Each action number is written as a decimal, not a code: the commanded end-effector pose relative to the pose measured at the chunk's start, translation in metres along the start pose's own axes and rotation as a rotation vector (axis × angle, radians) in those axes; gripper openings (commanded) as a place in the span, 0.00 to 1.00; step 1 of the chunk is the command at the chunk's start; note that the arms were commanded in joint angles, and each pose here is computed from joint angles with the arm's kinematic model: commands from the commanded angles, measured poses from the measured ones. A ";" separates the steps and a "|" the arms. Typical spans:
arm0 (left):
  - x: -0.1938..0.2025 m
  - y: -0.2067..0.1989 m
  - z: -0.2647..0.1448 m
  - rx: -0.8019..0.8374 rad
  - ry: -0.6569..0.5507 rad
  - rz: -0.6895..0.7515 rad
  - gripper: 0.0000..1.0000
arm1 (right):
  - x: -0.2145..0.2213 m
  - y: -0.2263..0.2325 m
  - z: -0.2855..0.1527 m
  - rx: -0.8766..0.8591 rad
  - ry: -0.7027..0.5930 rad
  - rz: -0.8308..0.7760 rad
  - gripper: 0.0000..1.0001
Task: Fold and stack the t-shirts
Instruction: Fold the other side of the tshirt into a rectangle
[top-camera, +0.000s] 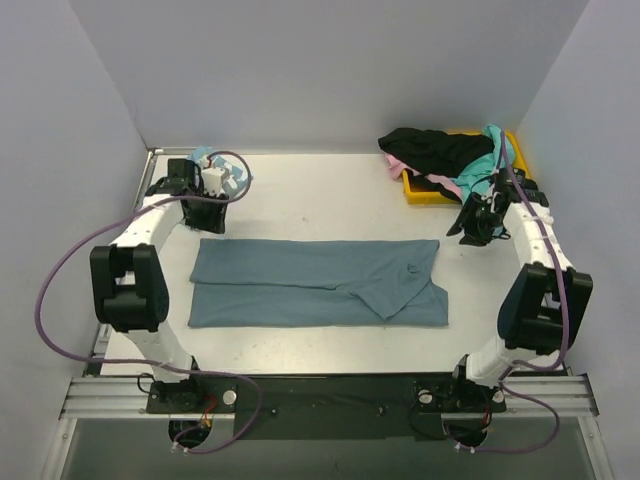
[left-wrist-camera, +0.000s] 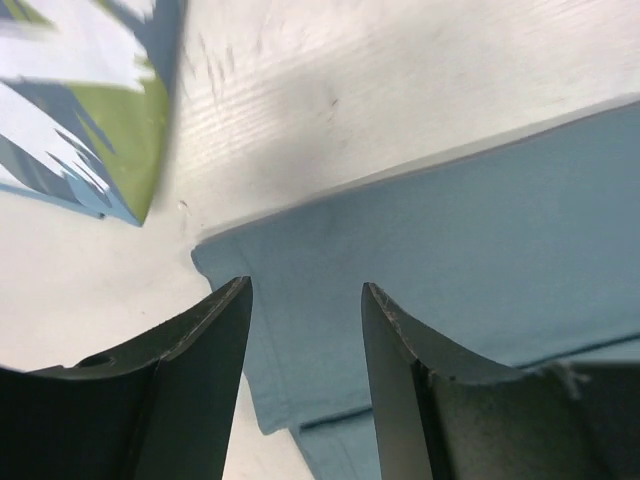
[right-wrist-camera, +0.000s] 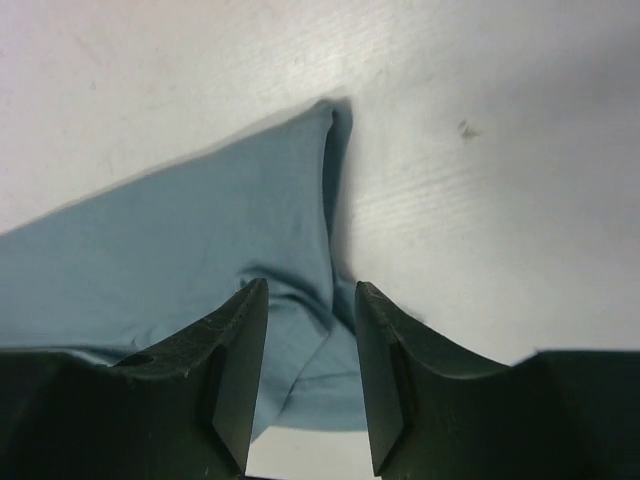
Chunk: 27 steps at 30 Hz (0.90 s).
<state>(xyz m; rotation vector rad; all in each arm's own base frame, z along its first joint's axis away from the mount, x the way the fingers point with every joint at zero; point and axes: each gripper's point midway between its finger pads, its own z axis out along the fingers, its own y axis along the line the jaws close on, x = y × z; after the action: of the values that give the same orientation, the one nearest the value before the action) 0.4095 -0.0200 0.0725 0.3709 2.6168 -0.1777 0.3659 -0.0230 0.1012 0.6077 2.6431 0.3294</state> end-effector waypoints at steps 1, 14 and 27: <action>-0.074 -0.058 -0.079 0.087 -0.320 0.257 0.57 | 0.069 0.003 -0.017 -0.021 0.169 0.045 0.36; 0.052 -0.427 -0.114 0.797 -0.184 1.201 0.57 | 0.119 0.007 0.015 -0.052 0.285 -0.021 0.38; 0.077 -0.500 -0.038 0.706 -0.236 1.362 0.56 | 0.123 -0.005 0.032 -0.013 0.287 -0.054 0.32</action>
<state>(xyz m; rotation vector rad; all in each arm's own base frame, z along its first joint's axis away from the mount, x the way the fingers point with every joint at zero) 0.1516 -0.4525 0.0859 2.1069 1.5965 -0.6954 0.2792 0.0346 0.0356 0.5462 2.9036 0.4622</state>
